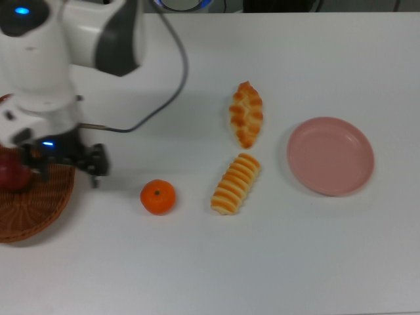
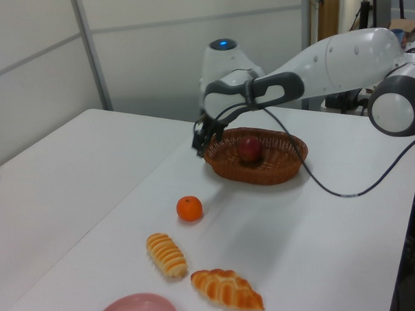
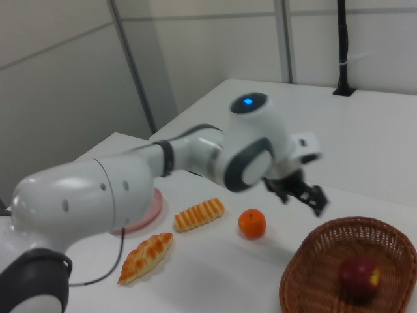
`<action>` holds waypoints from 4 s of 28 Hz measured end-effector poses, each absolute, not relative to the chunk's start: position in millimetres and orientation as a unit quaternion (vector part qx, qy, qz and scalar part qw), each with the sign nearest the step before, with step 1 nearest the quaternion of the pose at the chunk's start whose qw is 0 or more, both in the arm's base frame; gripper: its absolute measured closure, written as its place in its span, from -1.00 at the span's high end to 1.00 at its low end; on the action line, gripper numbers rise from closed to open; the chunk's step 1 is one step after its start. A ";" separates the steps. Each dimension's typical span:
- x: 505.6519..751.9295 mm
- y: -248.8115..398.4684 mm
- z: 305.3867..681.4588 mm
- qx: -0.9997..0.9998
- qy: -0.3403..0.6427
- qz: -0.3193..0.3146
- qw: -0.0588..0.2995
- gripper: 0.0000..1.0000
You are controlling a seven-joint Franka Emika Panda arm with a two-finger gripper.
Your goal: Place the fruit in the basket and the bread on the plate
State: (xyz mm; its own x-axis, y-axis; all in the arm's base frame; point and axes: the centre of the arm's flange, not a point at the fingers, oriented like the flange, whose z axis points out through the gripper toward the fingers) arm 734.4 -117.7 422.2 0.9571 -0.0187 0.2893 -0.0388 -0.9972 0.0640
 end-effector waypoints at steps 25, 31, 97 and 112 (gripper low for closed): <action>734.6 41.2 334.7 0.992 0.110 0.053 0.044 1.00; 734.6 33.6 328.9 0.990 0.115 0.048 0.062 0.97; 726.0 -218.2 399.0 0.972 -0.126 0.192 0.056 1.00; 733.8 9.7 418.6 0.994 -0.029 0.105 -0.004 1.00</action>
State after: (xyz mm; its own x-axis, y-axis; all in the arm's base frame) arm 733.8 9.7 418.6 0.9762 -0.0577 0.2092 -0.0558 -0.9983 -0.0148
